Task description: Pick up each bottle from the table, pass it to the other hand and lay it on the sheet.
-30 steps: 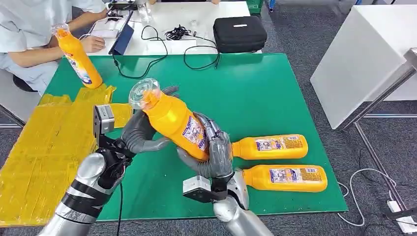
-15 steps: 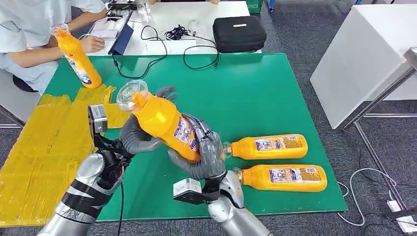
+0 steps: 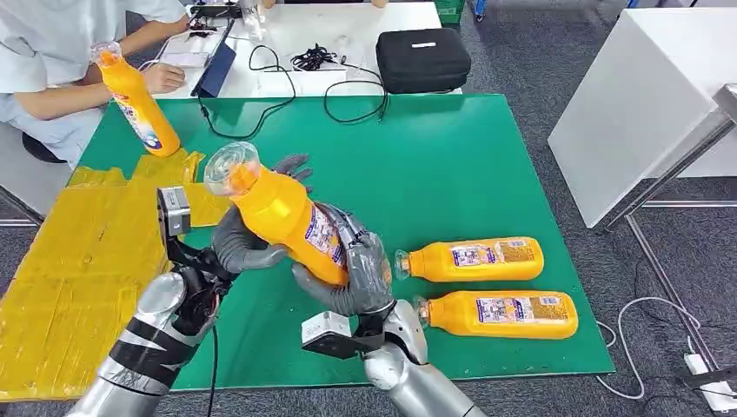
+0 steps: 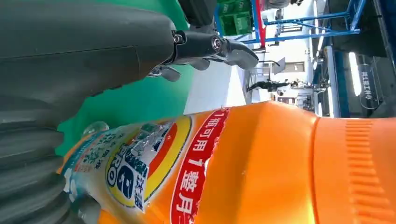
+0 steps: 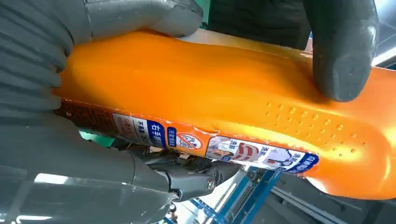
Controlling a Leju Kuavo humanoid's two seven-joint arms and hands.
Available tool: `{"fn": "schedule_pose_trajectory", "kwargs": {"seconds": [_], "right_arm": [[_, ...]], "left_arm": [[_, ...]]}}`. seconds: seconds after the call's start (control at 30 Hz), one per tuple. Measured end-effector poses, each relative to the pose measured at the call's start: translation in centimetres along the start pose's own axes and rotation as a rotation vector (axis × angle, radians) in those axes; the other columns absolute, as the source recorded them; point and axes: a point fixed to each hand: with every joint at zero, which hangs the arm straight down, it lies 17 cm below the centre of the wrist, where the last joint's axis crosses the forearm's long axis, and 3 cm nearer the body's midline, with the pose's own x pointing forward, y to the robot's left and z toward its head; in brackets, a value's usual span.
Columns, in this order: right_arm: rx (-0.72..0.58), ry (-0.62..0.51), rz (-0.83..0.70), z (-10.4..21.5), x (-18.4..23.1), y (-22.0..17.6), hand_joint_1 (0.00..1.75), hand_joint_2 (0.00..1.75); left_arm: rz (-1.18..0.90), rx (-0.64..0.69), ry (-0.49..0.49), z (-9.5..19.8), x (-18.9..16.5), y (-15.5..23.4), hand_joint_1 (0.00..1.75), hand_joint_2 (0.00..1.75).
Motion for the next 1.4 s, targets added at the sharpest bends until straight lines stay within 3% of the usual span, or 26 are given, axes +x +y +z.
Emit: {"fn": "schedule_pose_trajectory", "kwargs": {"seconds": [0.13,0.17,0.2,0.23,1.37,1.4], "right_arm": [[0.013,0.0,0.004,0.0,-0.1,0.3,1.75,1.75],[0.016,0.003,0.005,0.1,-0.2,0.4,1.75,1.75],[0.019,0.006,0.006,0.1,-0.3,0.5,1.75,1.75],[0.022,0.007,0.007,0.1,-0.4,0.6,1.75,1.75],[0.078,0.002,0.007,0.6,-0.4,2.2,1.75,1.75],[0.08,0.001,0.007,0.6,-0.3,2.3,1.62,1.75]], "left_arm": [[0.019,0.017,-0.016,0.2,0.1,0.2,0.0,1.75],[0.024,0.023,-0.018,0.3,0.1,0.3,0.17,1.75],[0.029,0.03,-0.022,0.4,0.1,0.3,1.31,1.75],[0.035,0.035,-0.025,0.4,0.1,0.3,1.75,1.75],[0.093,0.058,-0.11,1.2,1.8,-0.4,1.75,1.75],[0.095,0.058,-0.113,1.3,1.8,-0.5,1.75,1.75]]}}
